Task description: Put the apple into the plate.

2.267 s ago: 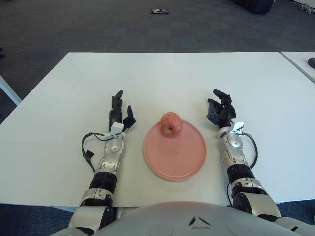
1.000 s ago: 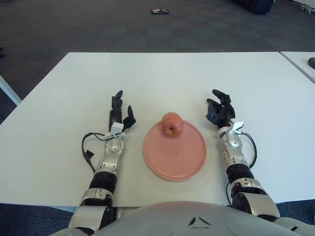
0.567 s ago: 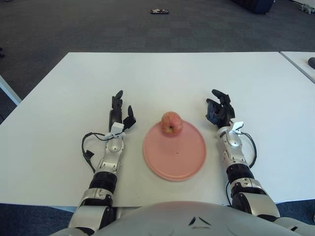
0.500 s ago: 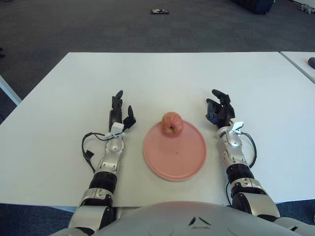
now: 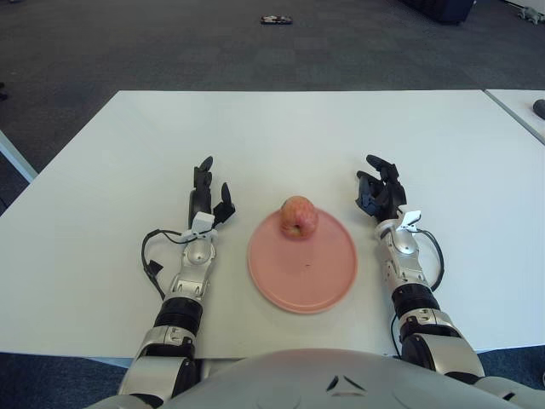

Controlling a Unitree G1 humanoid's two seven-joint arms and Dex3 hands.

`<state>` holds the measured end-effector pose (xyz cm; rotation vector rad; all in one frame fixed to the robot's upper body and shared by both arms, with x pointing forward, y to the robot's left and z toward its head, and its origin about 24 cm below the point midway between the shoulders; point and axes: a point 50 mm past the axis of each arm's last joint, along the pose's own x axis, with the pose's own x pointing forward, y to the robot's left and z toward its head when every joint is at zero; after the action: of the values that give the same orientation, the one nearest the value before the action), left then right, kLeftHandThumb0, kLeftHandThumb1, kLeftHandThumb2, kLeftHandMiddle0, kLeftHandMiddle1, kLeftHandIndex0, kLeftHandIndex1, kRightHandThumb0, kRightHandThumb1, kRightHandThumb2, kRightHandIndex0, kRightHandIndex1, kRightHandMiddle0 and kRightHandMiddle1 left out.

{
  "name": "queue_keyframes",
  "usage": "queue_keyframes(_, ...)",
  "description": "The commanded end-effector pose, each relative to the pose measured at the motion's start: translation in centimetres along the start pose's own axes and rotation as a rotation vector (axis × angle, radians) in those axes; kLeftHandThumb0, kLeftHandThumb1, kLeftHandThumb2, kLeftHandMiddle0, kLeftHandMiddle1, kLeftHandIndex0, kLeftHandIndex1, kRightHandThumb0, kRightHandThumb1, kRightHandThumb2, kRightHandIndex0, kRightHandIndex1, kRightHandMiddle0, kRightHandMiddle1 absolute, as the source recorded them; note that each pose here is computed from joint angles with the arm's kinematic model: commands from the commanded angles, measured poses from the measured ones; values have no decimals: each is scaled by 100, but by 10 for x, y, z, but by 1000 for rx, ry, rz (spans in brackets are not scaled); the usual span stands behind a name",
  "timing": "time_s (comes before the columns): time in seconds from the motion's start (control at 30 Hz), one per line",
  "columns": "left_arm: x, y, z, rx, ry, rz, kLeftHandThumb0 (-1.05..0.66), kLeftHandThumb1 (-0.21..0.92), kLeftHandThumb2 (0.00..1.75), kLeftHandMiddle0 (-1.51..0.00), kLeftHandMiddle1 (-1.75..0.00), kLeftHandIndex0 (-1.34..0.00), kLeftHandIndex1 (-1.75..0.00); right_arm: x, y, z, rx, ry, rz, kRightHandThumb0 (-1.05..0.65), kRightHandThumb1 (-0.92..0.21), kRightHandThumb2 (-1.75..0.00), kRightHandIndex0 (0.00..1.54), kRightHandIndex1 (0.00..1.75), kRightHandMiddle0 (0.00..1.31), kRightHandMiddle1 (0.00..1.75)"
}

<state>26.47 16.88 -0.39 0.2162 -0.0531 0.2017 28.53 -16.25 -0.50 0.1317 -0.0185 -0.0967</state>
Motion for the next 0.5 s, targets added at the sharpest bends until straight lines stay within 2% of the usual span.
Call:
queue_keyframes(0.0,-1,0,-3,12,15,1,-84,92,92,-23,-16,0,-56,-11,-3,-20,10,111,-17,-40,-59,-95,12,84,0,88)
queue_keyframes(0.47,-2,0,-3,14,13,-3,-85,92,93,-22,-15,0,-56,-12,-2,-20,16,110,-16,-39,-59,-94,12,84,0,88)
